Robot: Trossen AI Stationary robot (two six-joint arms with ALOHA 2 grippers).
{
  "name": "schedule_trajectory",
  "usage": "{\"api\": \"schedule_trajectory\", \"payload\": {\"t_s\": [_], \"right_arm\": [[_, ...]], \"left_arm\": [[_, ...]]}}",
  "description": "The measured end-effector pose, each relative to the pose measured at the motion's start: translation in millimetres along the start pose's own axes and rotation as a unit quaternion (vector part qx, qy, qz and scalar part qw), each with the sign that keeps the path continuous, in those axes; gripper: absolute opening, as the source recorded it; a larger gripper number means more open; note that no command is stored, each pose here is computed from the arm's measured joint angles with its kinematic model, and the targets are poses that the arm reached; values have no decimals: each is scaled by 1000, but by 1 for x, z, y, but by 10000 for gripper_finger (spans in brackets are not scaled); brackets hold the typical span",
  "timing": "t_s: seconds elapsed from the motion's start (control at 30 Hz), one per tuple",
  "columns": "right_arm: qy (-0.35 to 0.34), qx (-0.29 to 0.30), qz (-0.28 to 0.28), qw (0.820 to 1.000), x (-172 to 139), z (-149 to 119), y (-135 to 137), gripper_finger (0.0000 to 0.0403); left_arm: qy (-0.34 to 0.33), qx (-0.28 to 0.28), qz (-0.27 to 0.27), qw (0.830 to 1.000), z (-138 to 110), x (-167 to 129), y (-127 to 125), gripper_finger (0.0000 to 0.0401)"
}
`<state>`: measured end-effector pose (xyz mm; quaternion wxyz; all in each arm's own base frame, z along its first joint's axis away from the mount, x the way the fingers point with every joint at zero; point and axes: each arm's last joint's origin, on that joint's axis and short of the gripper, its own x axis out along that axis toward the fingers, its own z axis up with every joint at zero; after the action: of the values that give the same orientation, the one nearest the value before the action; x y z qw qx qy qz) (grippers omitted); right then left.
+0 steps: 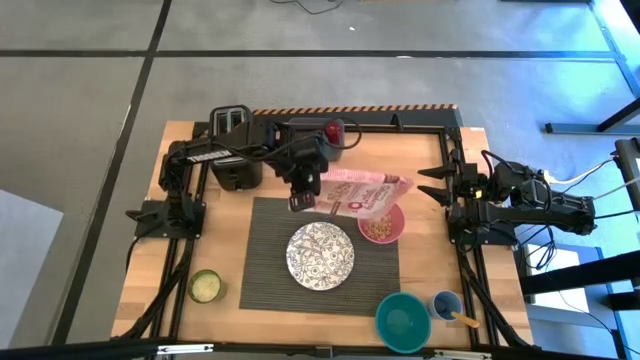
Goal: Arrange a breakfast setting
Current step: Pour the cereal box into the pink bowl
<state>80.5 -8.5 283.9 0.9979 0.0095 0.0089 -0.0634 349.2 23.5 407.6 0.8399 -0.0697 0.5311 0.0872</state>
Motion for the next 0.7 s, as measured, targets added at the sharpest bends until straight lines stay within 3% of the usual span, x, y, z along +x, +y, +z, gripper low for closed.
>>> {"api": "schedule_trajectory", "payload": {"t_s": [0.4, 0.7], "right_arm": [[0, 0, 0, 1000, 0, 0, 0, 186], [0, 1, 0, 1000, 0, 0, 0, 186]], "left_arm": [[-3, 46, -3, 999, -3, -6, -1, 146], [4, 44, 3, 999, -19, 3, 16, 134]]}}
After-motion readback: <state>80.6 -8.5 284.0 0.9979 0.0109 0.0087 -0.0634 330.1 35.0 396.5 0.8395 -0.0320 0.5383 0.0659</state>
